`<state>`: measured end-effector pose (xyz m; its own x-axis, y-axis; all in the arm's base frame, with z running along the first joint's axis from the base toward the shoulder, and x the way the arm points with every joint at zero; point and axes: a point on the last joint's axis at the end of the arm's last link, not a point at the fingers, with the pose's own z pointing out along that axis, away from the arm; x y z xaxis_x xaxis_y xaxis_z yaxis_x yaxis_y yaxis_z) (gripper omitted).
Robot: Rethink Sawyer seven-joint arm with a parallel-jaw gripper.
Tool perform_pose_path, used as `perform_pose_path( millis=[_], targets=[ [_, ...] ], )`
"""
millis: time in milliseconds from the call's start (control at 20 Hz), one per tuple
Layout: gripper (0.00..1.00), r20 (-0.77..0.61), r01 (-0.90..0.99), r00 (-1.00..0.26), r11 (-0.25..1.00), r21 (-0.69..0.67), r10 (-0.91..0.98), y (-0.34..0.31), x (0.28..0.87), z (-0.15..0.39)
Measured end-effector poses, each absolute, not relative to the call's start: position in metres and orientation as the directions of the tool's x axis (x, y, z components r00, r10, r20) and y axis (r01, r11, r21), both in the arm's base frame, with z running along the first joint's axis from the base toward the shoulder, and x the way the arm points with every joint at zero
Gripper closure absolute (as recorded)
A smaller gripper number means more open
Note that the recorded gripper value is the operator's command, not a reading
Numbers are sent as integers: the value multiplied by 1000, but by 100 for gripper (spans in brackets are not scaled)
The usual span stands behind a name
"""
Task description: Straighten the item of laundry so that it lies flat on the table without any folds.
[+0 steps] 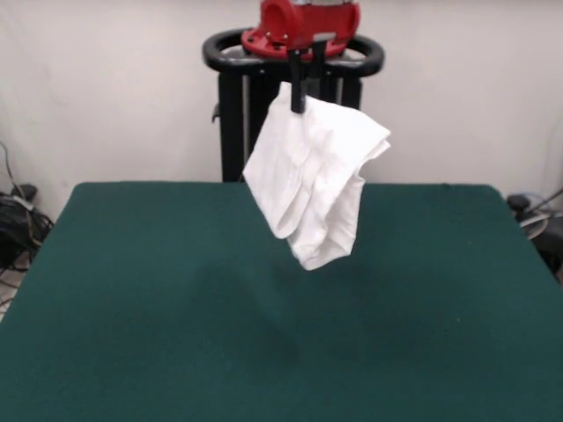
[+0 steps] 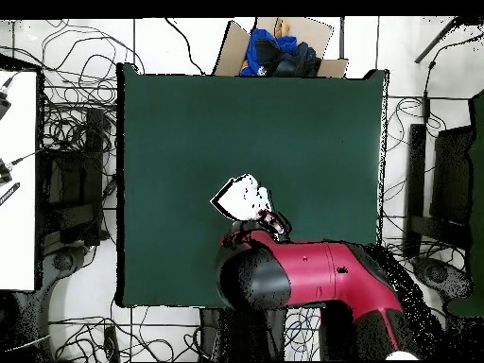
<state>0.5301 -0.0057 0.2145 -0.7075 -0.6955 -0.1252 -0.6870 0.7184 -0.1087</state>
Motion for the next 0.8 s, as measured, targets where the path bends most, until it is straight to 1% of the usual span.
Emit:
perform_pose_path(
  millis=[500, 800],
  targets=[
    [100, -130, -695, -698, 710, -113, -704, 1, 534, 215],
    [100, -132, -716, -680, 692, -91, -721, 17, 535, 208]
  ],
)
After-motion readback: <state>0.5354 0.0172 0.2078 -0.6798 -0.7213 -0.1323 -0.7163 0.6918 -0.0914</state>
